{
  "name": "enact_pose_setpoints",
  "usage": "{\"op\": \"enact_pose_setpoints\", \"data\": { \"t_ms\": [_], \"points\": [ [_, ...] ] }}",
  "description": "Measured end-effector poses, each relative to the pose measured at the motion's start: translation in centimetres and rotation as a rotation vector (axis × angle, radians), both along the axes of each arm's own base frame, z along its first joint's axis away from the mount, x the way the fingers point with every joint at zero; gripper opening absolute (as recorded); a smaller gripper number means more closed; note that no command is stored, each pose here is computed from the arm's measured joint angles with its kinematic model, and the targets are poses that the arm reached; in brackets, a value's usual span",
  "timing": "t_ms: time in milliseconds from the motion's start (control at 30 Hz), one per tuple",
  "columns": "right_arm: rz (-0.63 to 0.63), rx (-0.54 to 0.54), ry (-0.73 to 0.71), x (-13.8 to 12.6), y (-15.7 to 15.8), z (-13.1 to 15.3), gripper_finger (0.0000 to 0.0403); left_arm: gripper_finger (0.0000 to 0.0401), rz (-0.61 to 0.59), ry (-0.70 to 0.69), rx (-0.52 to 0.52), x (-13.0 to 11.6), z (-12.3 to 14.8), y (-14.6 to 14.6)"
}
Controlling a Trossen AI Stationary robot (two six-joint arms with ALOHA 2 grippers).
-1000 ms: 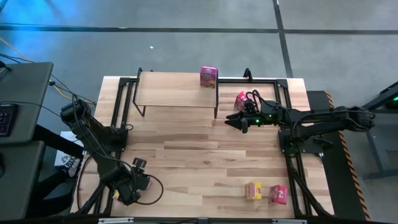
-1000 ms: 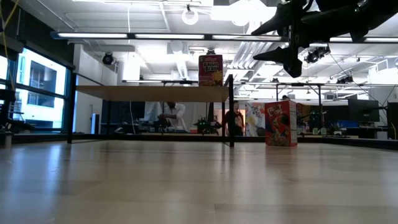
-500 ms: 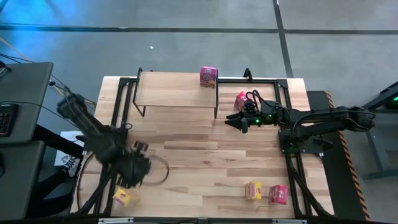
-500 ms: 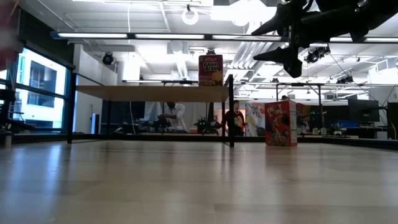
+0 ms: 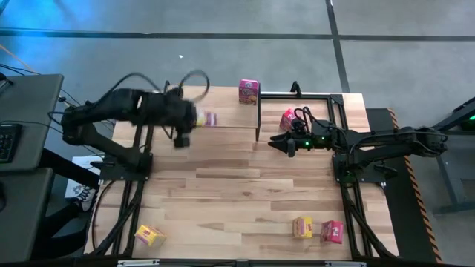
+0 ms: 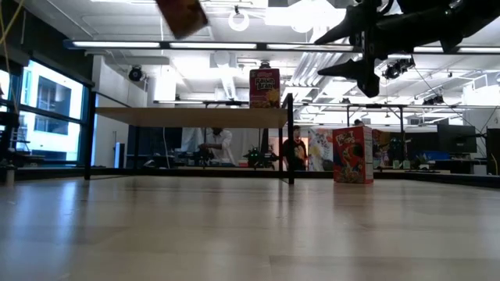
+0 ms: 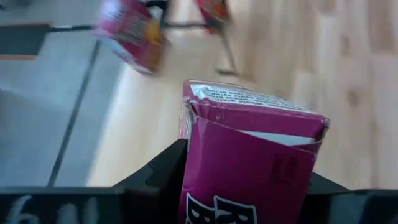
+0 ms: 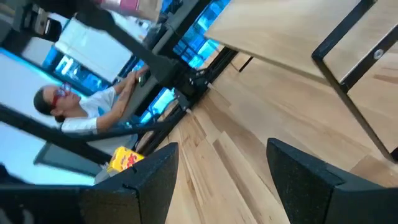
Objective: Stack cereal on shelf
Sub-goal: Put the purple cereal box on the shelf aligned with the other purple cereal box
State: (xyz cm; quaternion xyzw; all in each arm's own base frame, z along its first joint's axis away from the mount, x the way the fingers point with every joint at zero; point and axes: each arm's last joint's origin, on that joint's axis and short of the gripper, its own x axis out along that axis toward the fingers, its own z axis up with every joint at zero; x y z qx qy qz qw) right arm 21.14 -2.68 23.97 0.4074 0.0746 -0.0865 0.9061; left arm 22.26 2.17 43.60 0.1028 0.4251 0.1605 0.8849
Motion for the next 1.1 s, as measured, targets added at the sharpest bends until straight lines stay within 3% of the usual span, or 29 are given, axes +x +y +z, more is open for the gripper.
{"op": "enact_pose_setpoints", "data": {
  "t_ms": [333,567,767,1100],
  "points": [
    [-0.008,-0.002,-0.12,0.6,-0.1,2.9,0.0241,0.0145,-0.004,0.07,-0.036,4.4,-2.8,6.0],
    [-0.016,-0.164,0.056,0.7,-0.3,7.3,0.0241,0.0145,-0.057,0.127,-0.04,7.7,-5.4,7.8],
    [-0.007,-0.28,0.168,-0.2,-0.2,11.0,0.0241,0.0145,-0.134,0.146,-0.033,10.2,-5.9,8.2],
    [-0.023,-0.384,0.192,-1.0,-0.3,13.7,0.0241,0.0145,-0.135,0.183,-0.053,14.7,-7.5,9.7]
  ]
}}
